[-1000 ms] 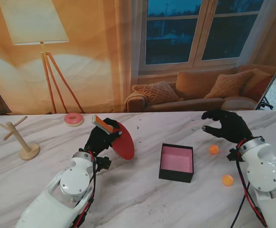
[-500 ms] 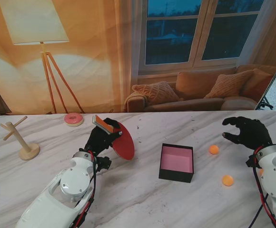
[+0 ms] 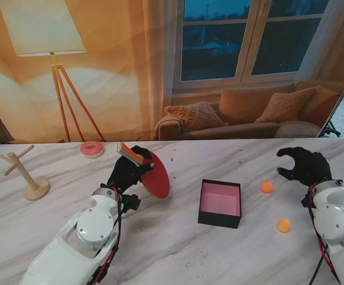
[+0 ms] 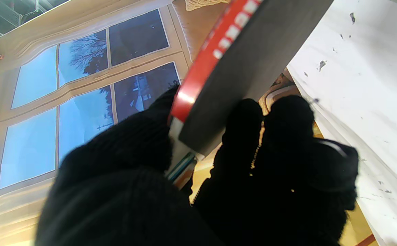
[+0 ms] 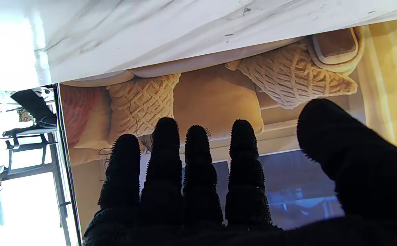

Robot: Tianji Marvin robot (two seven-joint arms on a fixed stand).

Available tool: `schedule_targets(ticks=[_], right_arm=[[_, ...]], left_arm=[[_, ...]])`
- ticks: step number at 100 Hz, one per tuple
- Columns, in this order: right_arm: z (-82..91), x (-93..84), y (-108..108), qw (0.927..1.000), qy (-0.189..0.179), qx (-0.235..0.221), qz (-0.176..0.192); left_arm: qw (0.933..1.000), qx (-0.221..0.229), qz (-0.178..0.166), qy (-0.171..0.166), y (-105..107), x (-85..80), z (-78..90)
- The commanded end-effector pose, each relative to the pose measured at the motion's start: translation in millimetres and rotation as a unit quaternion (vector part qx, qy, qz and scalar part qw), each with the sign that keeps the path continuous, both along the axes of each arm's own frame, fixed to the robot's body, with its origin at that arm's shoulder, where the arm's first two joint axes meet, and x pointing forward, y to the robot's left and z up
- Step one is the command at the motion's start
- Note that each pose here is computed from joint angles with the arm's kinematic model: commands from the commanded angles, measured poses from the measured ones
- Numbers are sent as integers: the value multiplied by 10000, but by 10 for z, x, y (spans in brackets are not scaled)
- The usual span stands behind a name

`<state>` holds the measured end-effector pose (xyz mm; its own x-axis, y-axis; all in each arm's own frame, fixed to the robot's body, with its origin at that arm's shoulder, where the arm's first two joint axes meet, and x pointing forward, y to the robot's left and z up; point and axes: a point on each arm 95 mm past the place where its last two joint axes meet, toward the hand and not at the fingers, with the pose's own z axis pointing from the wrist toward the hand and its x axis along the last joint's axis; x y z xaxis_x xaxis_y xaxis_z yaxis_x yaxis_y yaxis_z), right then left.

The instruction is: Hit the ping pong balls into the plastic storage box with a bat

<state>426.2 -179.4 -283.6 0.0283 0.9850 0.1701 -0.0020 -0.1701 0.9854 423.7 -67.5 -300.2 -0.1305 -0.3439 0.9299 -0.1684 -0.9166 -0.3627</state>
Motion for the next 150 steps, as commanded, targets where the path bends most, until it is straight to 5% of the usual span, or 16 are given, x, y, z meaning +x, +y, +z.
schedule_targets(ticks=[1, 55, 101, 150], right_arm=[[-69, 50, 46, 9999, 85, -25, -79], [-310, 303, 258, 9958, 632, -516, -423], [-481, 193, 384, 9887, 1283, -755, -175], [-688, 218, 518, 9850, 1360, -1052, -168]], left_arm=[[10000, -51, -67, -28, -21, -5, 32], [9998, 120, -169, -16, 245, 25, 88], [9998, 124, -129, -83, 262, 18, 101], [9998, 120, -131, -88, 261, 20, 102]])
